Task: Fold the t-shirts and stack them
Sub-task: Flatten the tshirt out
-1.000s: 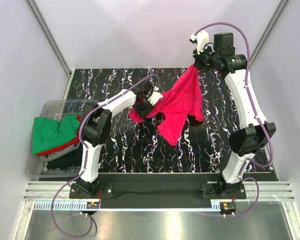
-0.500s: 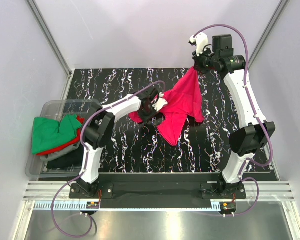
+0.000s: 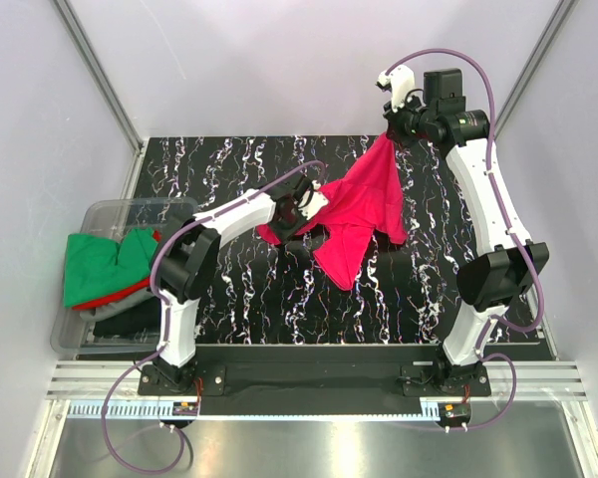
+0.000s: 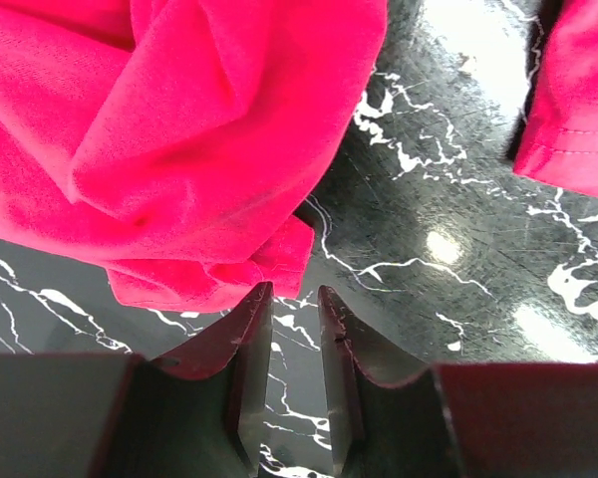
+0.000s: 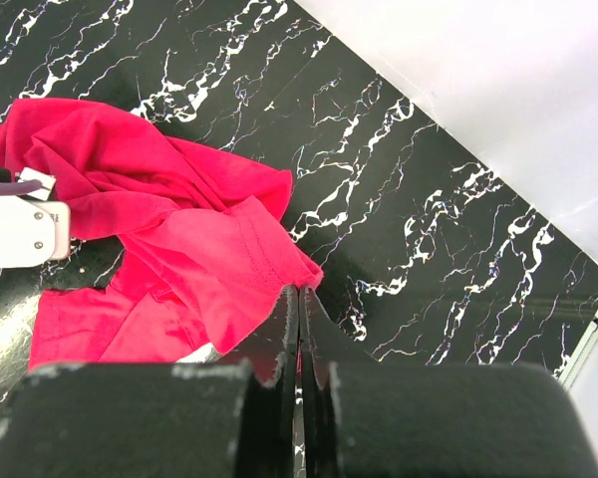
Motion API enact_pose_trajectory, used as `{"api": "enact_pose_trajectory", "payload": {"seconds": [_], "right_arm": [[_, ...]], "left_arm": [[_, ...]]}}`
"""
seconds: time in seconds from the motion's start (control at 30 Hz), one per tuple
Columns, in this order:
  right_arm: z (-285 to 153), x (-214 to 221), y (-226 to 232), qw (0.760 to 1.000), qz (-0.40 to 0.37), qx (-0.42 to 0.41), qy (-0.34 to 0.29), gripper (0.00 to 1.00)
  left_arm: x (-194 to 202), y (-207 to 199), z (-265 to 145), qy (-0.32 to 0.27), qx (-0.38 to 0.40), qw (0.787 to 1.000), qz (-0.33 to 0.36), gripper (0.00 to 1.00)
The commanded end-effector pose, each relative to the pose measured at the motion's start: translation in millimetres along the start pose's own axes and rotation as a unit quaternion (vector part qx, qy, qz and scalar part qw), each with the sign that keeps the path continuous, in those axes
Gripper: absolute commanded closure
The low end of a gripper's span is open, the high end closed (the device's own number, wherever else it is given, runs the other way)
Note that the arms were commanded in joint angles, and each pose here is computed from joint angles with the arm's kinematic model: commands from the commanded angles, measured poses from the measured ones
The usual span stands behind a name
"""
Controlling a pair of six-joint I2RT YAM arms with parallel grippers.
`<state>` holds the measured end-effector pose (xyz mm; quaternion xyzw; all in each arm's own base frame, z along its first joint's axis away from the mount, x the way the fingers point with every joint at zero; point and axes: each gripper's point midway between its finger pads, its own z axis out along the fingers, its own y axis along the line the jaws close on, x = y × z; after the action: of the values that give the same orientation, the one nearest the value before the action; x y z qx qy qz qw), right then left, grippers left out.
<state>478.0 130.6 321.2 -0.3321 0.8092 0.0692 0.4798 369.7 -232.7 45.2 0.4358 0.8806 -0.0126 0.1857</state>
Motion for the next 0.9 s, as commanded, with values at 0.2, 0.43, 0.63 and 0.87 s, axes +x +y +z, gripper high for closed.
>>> {"api": "enact_pose_trajectory", "payload": {"seconds": [0.2, 0.43, 0.63, 0.87], "right_arm": [[-13.2, -18.8, -2.1, 0.999, -0.011, 0.014, -0.03, 1.0], [-11.8, -18.1, -1.6, 0.999, -0.01, 0.012, -0.03, 1.0], [-11.6, -16.9, -1.3, 0.999, -0.008, 0.012, -0.029, 1.0], [-13.4, -12.8, 0.1, 1.0, -0.011, 0.013, -0.023, 1.0]], "left_arm": [[-1.8, 10.7, 14.4, 0.005, -0.027, 1.0, -0.002, 0.67], [-0.3, 9.3, 20.1, 0.009, -0.024, 1.0, -0.004, 0.73], [-6.5, 15.6, 22.9, 0.008, -0.036, 0.999, -0.004, 0.71], [-11.8, 18.1, 28.4, 0.007, -0.039, 0.999, -0.002, 0.62]]}}
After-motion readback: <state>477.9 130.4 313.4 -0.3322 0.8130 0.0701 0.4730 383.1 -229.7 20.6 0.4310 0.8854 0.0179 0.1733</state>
